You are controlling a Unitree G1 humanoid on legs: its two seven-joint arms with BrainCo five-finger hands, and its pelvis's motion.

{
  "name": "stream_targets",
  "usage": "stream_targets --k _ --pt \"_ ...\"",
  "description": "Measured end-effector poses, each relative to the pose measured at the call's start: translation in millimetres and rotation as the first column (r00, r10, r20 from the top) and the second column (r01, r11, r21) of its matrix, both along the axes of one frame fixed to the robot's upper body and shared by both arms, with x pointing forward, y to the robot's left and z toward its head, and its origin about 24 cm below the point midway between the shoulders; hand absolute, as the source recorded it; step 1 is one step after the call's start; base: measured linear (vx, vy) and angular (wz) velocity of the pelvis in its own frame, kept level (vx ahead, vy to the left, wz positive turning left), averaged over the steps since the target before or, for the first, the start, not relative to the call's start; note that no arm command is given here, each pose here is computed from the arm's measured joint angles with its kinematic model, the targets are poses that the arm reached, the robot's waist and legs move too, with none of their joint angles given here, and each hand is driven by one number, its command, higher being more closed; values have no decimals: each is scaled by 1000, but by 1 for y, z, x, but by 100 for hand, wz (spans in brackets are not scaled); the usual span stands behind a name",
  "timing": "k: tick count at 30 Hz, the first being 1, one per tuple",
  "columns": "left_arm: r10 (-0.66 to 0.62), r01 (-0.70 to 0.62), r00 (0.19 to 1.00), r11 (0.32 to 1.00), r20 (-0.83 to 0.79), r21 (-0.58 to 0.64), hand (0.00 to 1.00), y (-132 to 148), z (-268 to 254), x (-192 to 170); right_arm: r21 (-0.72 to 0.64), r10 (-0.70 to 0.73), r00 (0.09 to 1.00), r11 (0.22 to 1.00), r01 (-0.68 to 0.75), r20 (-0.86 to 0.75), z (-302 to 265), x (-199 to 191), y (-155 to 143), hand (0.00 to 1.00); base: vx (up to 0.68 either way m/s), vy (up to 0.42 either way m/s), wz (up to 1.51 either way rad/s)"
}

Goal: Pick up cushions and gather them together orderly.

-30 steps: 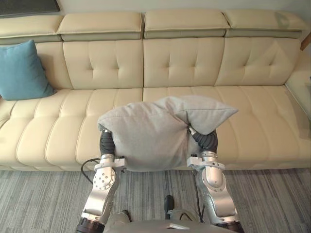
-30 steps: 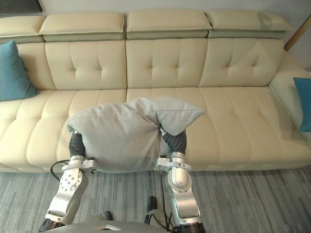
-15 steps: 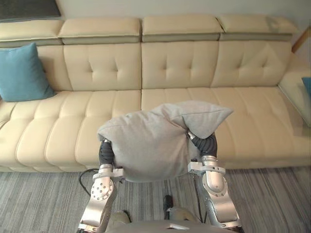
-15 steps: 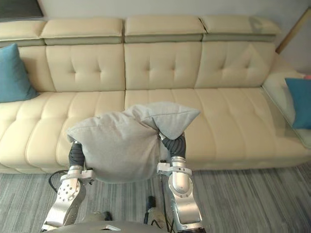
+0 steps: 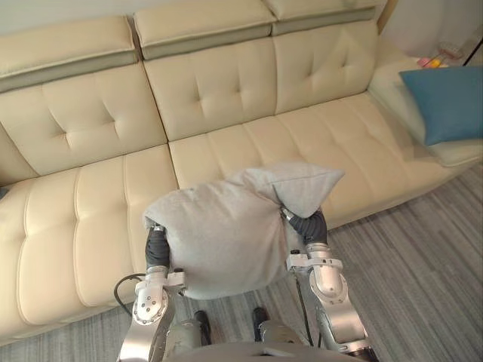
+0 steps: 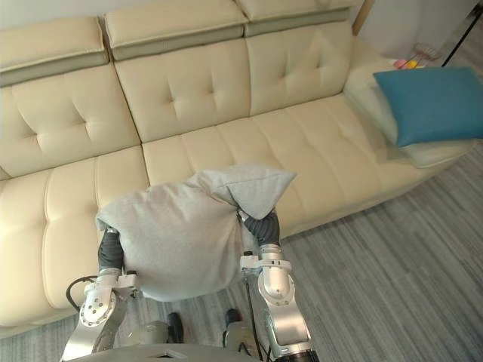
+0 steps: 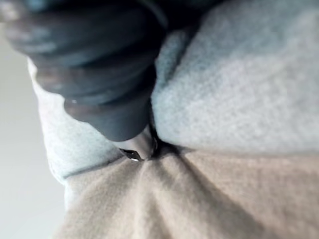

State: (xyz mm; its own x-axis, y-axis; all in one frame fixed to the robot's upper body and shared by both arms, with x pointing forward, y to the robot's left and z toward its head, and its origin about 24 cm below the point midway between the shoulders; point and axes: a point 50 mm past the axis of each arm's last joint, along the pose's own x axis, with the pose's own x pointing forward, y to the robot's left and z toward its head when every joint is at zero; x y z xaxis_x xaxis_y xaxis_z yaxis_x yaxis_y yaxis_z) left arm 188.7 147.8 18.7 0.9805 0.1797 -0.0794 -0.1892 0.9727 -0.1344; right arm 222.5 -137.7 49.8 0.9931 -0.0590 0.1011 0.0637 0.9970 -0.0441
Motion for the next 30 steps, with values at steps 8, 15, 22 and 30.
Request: stream_targets --k 8,15,22,30 --pt "17 -19 999 1000 42 25 100 9 8 9 -15 48 998 999 -49 -29 -7 13 5 100 237 21 4" --pt "-21 20 999 1000 44 3 100 0 6 15 -35 38 998 999 -39 -44 -10 3 -6 100 236 -163 25" --pt "-33 39 991 998 126 -43 100 -7 23 12 -12 1 998 1000 0 64 18 -20 -14 100 76 -39 58" --pt "-50 53 994 998 94 -24 100 -7 15 11 20 -24 1000 1000 24 15 5 -15 -12 100 15 108 9"
